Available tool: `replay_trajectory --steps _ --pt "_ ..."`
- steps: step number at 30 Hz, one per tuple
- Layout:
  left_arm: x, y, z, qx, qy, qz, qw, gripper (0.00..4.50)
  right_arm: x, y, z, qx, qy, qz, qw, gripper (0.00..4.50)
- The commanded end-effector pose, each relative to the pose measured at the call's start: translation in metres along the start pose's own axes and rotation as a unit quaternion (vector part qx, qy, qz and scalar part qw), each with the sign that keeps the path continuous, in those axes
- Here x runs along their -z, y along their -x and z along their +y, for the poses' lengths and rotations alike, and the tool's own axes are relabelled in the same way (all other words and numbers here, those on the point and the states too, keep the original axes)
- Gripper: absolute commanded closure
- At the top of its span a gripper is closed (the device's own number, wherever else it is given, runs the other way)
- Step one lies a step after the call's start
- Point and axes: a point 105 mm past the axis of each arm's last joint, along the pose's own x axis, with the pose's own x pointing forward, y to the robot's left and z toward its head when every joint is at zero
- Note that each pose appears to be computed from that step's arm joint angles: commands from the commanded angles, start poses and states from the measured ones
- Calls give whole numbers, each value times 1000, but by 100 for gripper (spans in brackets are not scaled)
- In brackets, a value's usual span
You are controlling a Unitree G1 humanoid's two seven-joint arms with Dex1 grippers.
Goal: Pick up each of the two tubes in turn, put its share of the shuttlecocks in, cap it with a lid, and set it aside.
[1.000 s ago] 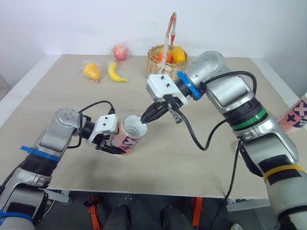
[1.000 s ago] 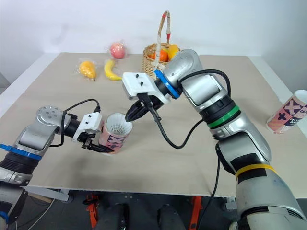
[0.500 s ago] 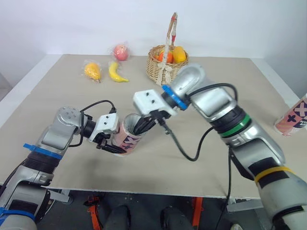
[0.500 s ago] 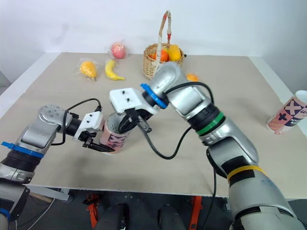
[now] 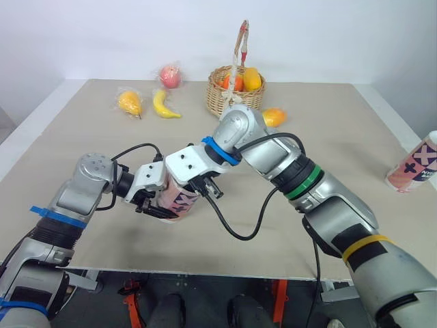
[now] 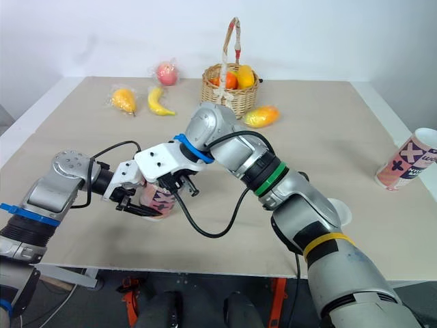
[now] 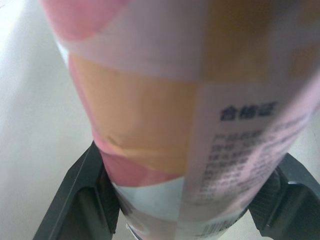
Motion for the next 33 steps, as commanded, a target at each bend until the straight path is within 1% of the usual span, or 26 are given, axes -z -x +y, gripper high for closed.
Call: replay_trajectory --steps 1,3,6,10,15,16,19,21,23,25,27,29,31,33 --pt "1 -14 -5 13 -2 2 1000 160 -12 25 -5 3 -26 -56 998 441" --pt "1 -15 -4 15 -2 1 1000 160 -20 44 -10 17 -35 -90 995 441" --pt "0 -17 -4 16 -3 -1 1000 160 -20 62 -11 31 -43 -106 993 441" --pt "0 -17 -4 17 -5 -3 1000 160 -13 77 -6 43 -49 -104 992 441" --pt "-3 -18 -2 12 -8 -10 1000 160 8 93 2 72 -53 -69 994 441" --pt "-5 -18 -1 8 -10 -16 1000 160 11 99 5 89 -55 -74 992 441" --pt "-15 -19 0 -8 -22 -53 998 160 23 117 12 187 -63 -90 976 441" --pt "-23 -21 0 -19 -26 -83 996 160 28 125 22 233 -79 -110 963 441" --pt "-40 -25 -2 -26 -26 -141 989 160 42 140 41 293 -128 -125 939 441" --pt "-54 -28 -3 -34 -28 -186 981 160 57 150 64 331 -171 -111 921 441" --pt "-59 -31 -4 -37 -28 -204 978 160 65 155 78 348 -194 -95 912 441" --pt "-65 -39 -6 -39 -25 -225 973 160 83 161 97 364 -240 -66 898 441" --pt "-69 -50 -6 -37 -13 -247 968 160 112 167 123 368 -286 -5 885 441" --pt "-73 -56 -4 -40 0 -264 964 160 134 173 141 370 -318 43 872 441"
